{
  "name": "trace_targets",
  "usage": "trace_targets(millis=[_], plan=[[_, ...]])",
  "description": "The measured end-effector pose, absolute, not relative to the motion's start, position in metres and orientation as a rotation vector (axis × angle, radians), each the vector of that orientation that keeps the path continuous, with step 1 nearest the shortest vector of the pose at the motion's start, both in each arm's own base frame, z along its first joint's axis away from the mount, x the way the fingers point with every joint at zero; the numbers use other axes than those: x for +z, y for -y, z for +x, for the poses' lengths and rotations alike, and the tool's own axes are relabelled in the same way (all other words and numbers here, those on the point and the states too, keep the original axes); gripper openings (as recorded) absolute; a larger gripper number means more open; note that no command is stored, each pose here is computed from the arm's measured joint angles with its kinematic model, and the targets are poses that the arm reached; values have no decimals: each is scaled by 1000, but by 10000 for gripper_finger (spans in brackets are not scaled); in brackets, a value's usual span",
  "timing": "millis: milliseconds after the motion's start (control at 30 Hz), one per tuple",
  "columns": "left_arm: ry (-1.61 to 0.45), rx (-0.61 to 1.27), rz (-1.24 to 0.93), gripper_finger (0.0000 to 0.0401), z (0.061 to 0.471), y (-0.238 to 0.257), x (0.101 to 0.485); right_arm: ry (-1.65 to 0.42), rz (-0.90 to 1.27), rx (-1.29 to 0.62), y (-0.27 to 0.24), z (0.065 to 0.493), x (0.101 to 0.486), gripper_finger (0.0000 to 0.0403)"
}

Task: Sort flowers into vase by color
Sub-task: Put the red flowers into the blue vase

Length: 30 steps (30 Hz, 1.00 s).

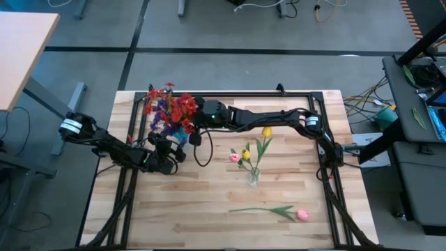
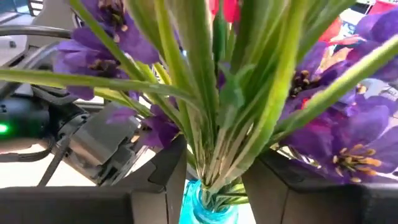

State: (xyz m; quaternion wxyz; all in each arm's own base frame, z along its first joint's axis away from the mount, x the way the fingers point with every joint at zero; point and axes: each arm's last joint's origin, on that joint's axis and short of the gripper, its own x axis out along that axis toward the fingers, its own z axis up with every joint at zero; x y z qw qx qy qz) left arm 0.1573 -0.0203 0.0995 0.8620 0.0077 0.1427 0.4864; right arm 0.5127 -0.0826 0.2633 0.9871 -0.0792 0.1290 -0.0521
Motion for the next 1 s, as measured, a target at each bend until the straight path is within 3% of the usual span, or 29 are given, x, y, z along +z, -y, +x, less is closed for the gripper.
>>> trace_targets(millis=[467,1000], plan=[[-294,1016,7,317,158,21,100,-273,-149,-83,78,522,242,16],[-290,1015,2,317,158,21,100,-295,-151,-101,79,523,233,26]])
